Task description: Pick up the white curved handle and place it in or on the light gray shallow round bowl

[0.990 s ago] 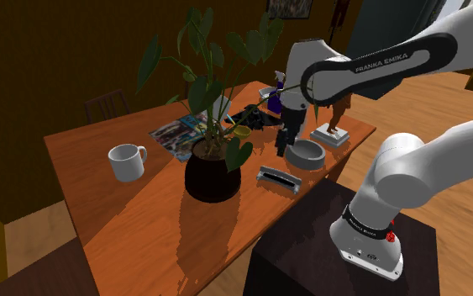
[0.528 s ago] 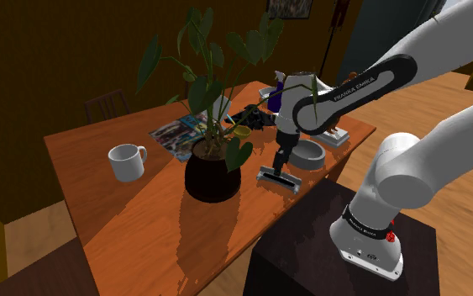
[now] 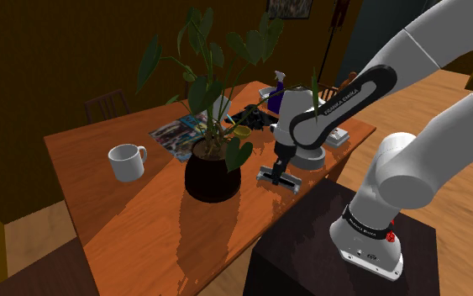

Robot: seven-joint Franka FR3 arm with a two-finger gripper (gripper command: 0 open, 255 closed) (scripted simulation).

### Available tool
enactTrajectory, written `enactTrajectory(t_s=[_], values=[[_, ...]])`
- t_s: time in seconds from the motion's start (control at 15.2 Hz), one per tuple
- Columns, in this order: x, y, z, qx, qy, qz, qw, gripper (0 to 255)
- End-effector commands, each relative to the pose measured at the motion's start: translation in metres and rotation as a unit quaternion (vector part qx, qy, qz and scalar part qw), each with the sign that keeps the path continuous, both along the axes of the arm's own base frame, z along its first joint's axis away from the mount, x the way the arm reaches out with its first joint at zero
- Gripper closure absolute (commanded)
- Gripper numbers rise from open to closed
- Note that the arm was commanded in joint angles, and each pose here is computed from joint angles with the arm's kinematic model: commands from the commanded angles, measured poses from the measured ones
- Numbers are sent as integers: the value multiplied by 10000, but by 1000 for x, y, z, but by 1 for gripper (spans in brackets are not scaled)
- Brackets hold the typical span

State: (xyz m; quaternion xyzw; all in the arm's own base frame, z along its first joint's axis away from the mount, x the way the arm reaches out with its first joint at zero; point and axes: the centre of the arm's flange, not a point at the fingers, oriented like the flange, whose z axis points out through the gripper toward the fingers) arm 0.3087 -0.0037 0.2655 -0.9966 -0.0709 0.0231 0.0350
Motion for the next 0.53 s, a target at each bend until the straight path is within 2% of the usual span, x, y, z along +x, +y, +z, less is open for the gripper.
enactTrajectory(t_s=[0.0, 0.33, 0.4, 0.46], values=[[0, 0, -2, 0, -3, 0, 10000, 0], [0, 0, -2, 0, -3, 0, 10000, 0], [0, 0, -2, 0, -3, 0, 10000, 255], [0, 0, -2, 0, -3, 0, 10000, 255]])
